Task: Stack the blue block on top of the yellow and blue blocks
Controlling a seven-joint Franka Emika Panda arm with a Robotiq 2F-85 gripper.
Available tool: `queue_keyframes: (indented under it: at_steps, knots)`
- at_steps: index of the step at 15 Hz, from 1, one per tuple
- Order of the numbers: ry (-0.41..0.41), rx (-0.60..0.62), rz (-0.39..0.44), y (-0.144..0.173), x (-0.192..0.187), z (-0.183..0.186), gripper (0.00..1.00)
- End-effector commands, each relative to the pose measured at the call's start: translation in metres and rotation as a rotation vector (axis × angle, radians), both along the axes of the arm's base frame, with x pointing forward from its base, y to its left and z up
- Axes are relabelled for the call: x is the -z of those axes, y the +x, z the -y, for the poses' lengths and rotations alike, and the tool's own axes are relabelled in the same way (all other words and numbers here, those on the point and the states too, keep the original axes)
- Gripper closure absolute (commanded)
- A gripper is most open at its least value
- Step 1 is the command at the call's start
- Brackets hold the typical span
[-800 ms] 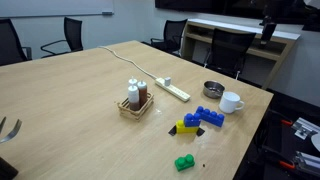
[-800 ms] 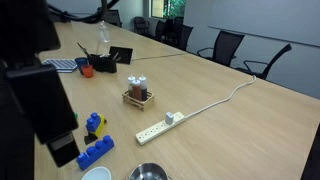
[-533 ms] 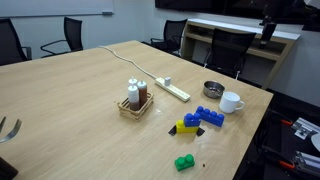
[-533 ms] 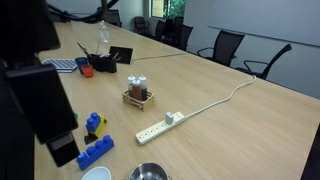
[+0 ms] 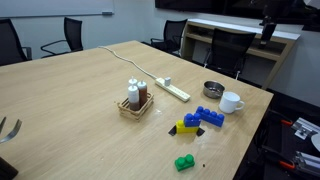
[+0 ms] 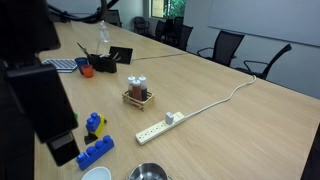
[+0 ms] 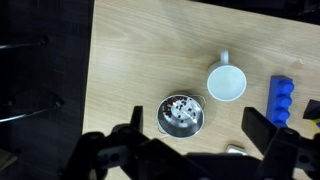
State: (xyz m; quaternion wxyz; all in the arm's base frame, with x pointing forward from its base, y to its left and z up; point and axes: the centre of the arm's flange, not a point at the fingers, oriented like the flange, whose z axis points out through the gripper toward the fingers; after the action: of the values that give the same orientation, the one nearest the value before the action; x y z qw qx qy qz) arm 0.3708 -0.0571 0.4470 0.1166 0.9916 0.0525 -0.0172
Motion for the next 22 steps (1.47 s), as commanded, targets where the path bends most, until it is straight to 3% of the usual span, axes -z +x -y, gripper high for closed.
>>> queue_keyframes:
  at_steps: [1, 5, 11, 12, 20, 22]
  knots:
    - [-0.004, 0.008, 0.02, 0.01, 0.007, -0.015, 0.0]
    - [0.052, -0.045, 0.013, 0.015, 0.023, -0.067, 0.0]
    - [0.218, -0.246, -0.099, 0.02, 0.055, -0.132, 0.0]
    - [0.162, -0.203, -0.078, 0.014, 0.053, -0.129, 0.0]
    - [0.167, -0.203, -0.084, 0.014, 0.055, -0.13, 0.0]
    - [0.207, -0.234, -0.089, 0.017, 0.064, -0.136, 0.0]
